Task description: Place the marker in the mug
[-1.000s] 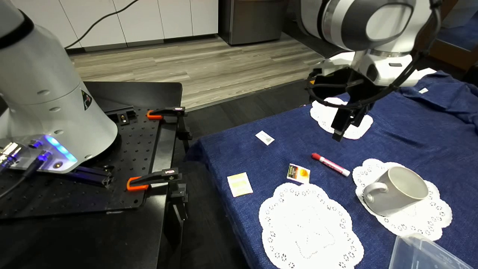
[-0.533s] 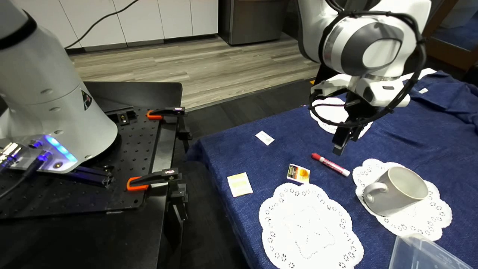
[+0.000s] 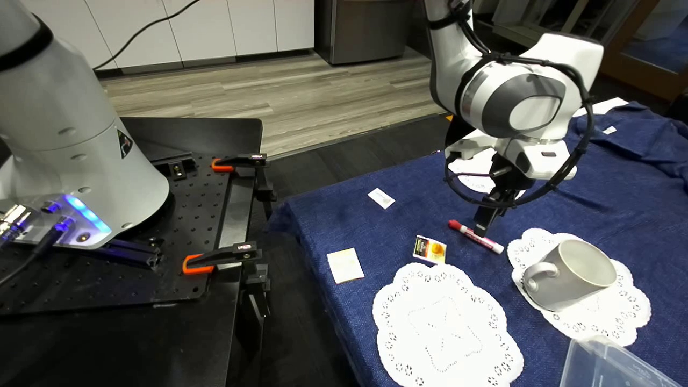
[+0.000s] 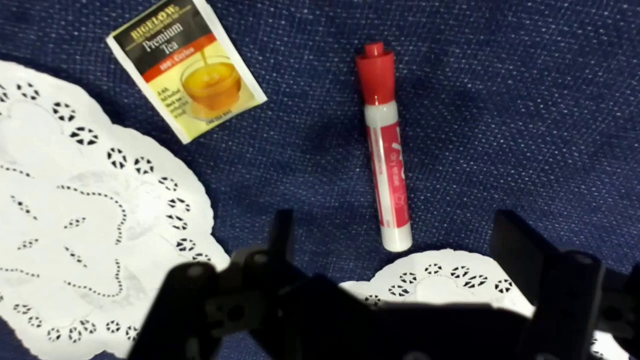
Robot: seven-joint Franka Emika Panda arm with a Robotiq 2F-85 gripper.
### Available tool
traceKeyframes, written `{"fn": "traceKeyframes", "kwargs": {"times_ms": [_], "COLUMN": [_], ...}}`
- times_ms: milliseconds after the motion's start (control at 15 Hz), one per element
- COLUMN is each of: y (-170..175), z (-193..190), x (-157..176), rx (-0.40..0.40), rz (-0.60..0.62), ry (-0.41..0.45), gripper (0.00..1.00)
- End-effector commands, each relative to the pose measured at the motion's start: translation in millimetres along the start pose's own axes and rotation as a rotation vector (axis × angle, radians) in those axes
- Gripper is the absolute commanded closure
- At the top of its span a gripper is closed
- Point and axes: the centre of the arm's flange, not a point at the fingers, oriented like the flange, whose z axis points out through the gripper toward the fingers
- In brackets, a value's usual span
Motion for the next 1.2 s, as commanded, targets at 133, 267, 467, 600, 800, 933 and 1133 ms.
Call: {"fn": "traceKeyframes", "kwargs": {"times_ms": [133, 267, 467, 600, 800, 933, 1133], "y": [-9.0, -8.4, -7.4, -7.0, -7.6, -8.4, -9.8], "z": [17.3, 22.6, 30.2, 33.8, 37.1, 37.8, 38.2], "x": [8.7, 7.5, 6.1, 5.3, 4.8, 4.9, 5.3], "rx": [0.014, 0.011, 0.005, 0.002, -0.001, 0.000, 0.001], "rz": [-0.028, -0.033, -0.039, -0.045, -0.043, -0.044, -0.044], "ry": [-0.029, -0.039, -0.049, -0.052, -0.051, -0.050, -0.048], "gripper": [0.11, 0.16, 0.18, 0.19, 0.45, 0.53, 0.78]}}
